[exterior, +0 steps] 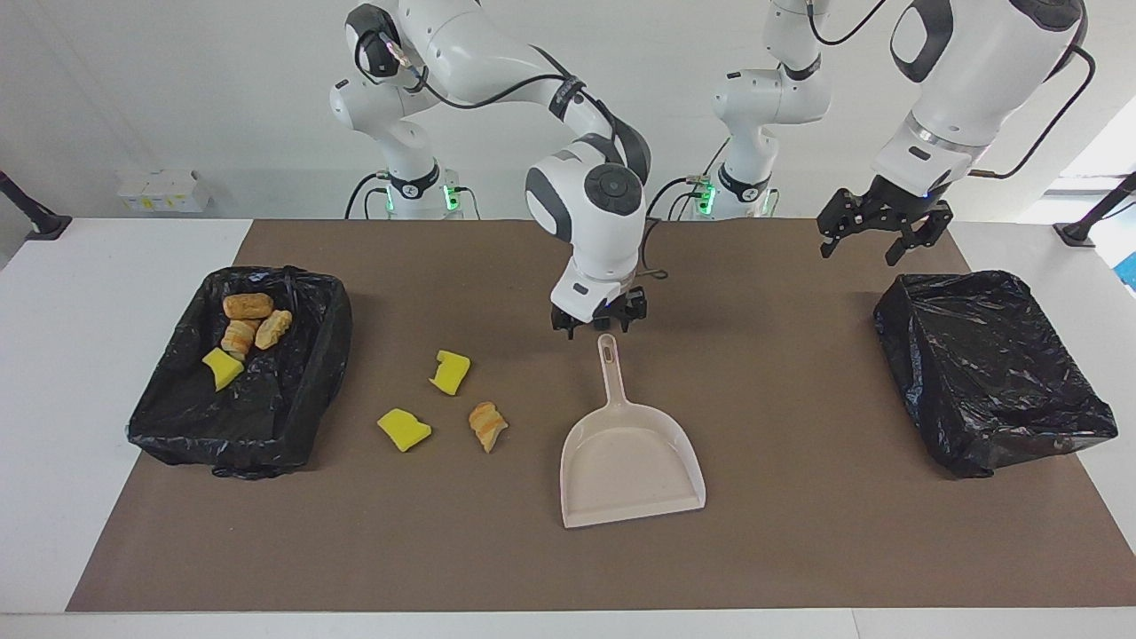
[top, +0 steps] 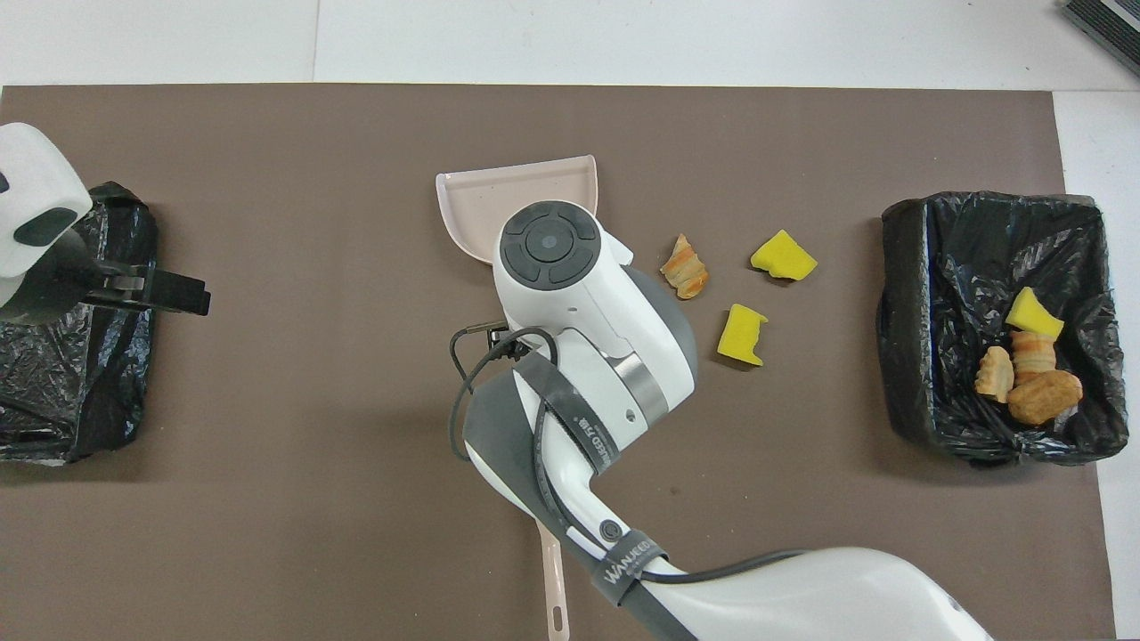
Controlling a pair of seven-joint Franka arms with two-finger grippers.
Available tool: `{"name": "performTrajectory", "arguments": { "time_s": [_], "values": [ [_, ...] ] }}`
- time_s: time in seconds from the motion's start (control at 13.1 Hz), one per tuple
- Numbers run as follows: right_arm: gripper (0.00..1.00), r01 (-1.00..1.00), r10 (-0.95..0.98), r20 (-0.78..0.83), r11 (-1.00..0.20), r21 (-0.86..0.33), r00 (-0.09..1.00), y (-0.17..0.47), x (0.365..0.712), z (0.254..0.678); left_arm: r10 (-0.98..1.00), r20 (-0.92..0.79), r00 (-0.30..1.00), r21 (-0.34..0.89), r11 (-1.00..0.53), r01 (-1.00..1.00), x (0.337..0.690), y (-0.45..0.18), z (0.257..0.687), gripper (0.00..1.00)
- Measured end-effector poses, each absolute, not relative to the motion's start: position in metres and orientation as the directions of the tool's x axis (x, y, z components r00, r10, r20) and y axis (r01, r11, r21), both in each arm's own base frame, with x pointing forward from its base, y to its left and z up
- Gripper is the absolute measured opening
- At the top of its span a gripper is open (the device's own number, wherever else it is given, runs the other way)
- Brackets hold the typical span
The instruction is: Sweep and dump trash in bin
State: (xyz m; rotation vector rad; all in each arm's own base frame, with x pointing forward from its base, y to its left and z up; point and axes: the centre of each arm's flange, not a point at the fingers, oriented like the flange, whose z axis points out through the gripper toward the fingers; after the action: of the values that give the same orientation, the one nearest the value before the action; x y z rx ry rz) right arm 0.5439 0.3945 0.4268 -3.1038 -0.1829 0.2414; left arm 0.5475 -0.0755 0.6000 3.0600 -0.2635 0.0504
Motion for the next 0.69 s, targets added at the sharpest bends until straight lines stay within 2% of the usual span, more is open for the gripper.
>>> {"name": "performTrajectory", "arguments": {
  "time_s": [0.23, 0.53, 0.69],
  "values": [
    [1.00, 0.130, 0.144, -0.266, -0.989, -0.069, 0.953, 0.373, 0.492, 0.451, -0.204, 0.024, 0.979, 0.071, -0.976, -0.205, 0.562, -0.099, 0.575, 1.00],
    [1.00, 0.154, 0.181, -0.272, -0.981, -0.115, 0.945, 0.381, 0.387, 0.401, -0.233, 0.060, 0.971, 0.100, -0.966, -0.238, 0.592, -0.152, 0.527, 1.00],
    [1.00, 0.163, 0.188, -0.260, -0.980, -0.116, 0.947, 0.382, 0.347, 0.388, -0.193, 0.063, 0.979, 0.122, -0.972, -0.199, 0.600, -0.185, 0.501, 1.00]
  ]
}}
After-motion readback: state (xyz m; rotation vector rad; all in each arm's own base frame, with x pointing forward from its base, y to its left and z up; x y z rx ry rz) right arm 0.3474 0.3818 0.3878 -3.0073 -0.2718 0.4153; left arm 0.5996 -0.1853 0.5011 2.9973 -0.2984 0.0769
